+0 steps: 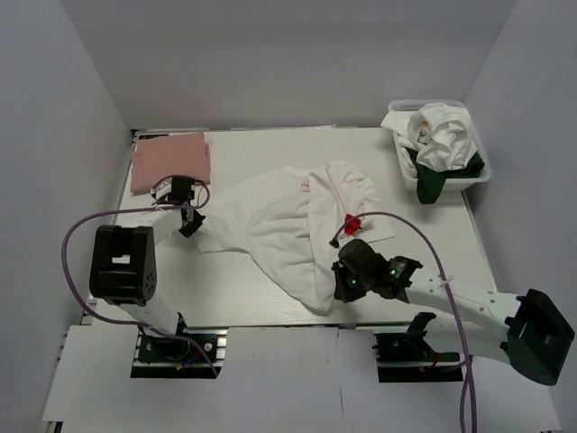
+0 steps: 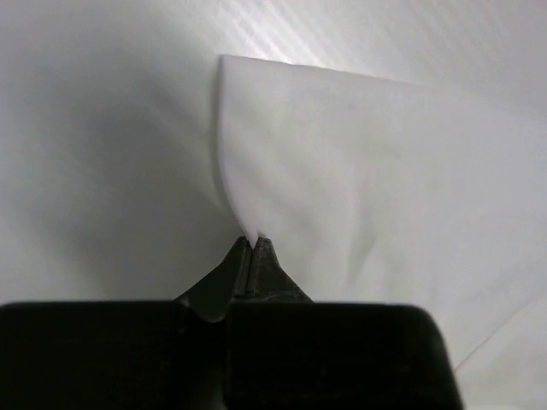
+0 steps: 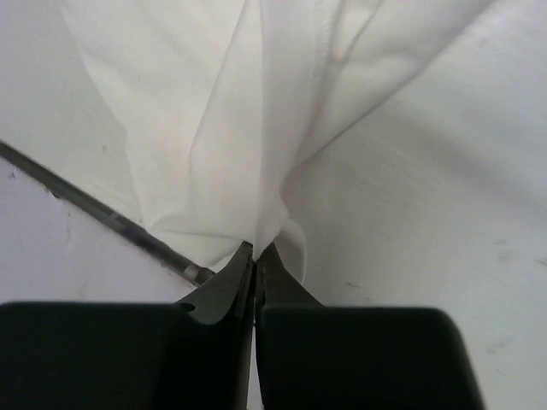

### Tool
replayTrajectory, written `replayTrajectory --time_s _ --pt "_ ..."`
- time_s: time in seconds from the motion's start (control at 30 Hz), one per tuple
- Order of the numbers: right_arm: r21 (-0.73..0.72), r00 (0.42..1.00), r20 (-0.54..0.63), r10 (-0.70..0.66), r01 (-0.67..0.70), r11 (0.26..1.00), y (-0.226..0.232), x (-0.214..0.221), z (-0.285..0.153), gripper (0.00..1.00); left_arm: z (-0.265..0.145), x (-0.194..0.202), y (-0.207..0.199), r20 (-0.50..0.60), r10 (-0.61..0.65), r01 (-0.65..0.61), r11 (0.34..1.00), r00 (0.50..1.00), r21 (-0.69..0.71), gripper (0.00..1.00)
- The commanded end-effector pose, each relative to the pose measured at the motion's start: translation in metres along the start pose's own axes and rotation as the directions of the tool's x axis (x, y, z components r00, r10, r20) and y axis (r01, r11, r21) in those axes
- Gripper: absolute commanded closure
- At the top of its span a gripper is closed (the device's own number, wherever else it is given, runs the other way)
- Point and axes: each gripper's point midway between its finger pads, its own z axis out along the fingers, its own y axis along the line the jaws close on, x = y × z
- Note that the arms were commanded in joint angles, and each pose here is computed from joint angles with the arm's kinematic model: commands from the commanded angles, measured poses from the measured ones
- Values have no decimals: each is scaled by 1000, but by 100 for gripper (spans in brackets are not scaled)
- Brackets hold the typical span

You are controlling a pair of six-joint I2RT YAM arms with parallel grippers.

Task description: Fold and stack the t-shirts

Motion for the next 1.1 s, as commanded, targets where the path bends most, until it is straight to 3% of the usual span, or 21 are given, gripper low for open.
replayTrajectory --time_s 0.0,0.1,0.17,0.27,0.3,0.37,0.47,0.5,0.57,0.6,0.67,0.73,0.83,0.87,1.0,1.03,1.07 --pt "120 976 214 29 -56 991 -9 -59 -29 100 -42 -1 -2 23 -6 4 996 1000 88 100" --pt "311 908 418 35 -179 933 -42 -104 -68 100 -86 -38 -8 166 -74 44 983 983 179 100" --pt "385 820 573 12 -281 879 -56 -140 -104 100 -139 -73 -14 294 -170 75 948 940 308 100" --pt "374 683 730 -14 -382 845 -59 -180 -153 100 -213 -116 -11 439 -298 86 894 848 440 100" --pt "333 613 790 -15 -408 850 -55 -195 -172 100 -231 -125 -9 464 -330 90 880 822 467 100" --pt "336 536 842 -60 -433 836 -56 -212 -205 100 -271 -145 -9 502 -386 80 846 774 527 100" --pt "253 362 929 -78 -464 849 -42 -245 -269 100 -320 -164 -16 515 -423 41 800 746 598 100" --pt "256 337 936 -102 -453 854 -39 -250 -286 100 -331 -167 -18 512 -430 30 787 744 616 100" --pt "179 198 975 -98 -445 877 -28 -265 -337 100 -371 -180 -24 518 -459 -17 737 722 676 100" --pt "204 195 972 -129 -442 873 -29 -265 -347 100 -385 -185 -24 530 -469 -32 726 706 687 100" --pt "159 84 987 -136 -432 888 -19 -274 -406 100 -429 -200 -21 547 -514 -72 682 661 728 100" --pt "169 61 986 -157 -377 911 -6 -281 -425 100 -460 -208 -15 562 -540 -101 659 626 746 100" --pt "133 -23 989 -146 -288 948 14 -284 -490 100 -529 -215 -2 600 -575 -217 596 557 773 100" --pt "149 -12 987 -158 -264 953 18 -283 -494 100 -545 -213 2 607 -577 -256 576 547 777 100" --pt "106 -162 979 -120 -93 990 42 -262 -571 100 -614 -210 32 635 -628 -349 531 450 772 100" --pt "105 -187 976 -111 -45 994 49 -258 -582 100 -639 -211 43 634 -654 -373 513 413 773 100" --pt "101 -200 974 -103 -17 995 51 -249 -591 100 -648 -211 46 632 -659 -377 509 407 774 100"
